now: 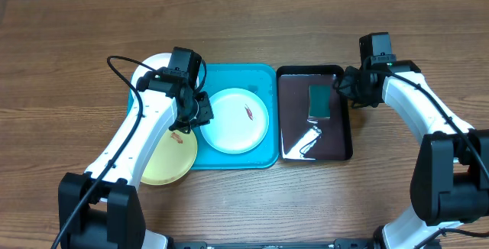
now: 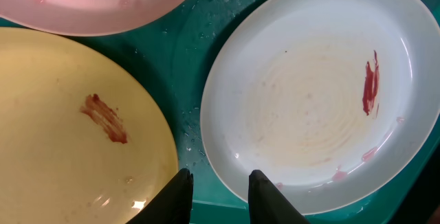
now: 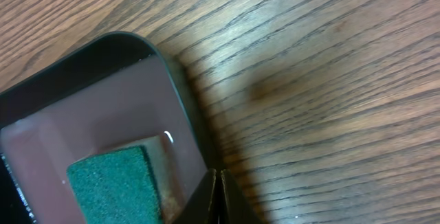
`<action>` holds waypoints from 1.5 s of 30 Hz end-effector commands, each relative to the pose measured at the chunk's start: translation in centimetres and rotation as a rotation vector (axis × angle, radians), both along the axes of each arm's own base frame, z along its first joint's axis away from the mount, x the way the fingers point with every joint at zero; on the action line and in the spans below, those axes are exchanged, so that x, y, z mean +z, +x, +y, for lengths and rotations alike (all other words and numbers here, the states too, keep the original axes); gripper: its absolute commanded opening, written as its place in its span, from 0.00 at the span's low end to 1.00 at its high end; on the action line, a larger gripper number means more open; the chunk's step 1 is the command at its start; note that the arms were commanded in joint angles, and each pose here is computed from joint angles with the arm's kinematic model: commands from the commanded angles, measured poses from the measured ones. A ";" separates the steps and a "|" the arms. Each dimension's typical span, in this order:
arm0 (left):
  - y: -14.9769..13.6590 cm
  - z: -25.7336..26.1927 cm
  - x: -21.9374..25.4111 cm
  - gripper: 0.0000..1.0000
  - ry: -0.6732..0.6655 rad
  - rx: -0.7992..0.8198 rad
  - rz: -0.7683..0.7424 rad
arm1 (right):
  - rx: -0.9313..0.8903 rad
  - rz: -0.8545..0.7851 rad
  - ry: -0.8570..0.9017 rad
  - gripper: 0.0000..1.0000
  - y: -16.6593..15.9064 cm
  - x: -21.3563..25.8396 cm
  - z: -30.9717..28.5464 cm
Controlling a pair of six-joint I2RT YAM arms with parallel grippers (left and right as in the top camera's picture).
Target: Clean dirty plates on tray and stack at the side
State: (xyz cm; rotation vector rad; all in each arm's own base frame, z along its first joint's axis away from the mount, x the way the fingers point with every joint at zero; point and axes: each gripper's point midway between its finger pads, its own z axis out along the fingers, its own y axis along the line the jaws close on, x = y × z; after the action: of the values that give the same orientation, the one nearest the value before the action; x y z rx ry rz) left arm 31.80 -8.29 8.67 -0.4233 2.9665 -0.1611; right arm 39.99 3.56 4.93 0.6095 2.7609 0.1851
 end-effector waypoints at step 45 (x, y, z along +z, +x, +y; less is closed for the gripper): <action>-0.1 -0.2 0.3 0.32 0.001 0.000 -0.005 | 0.008 -0.001 0.010 0.08 -0.1 2.4 0.0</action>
State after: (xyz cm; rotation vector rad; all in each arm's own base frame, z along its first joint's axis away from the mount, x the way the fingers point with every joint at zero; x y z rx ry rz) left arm 31.71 -8.26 8.65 -0.4246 2.9704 -0.1590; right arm 38.16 3.13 4.23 0.6931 2.8172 0.1435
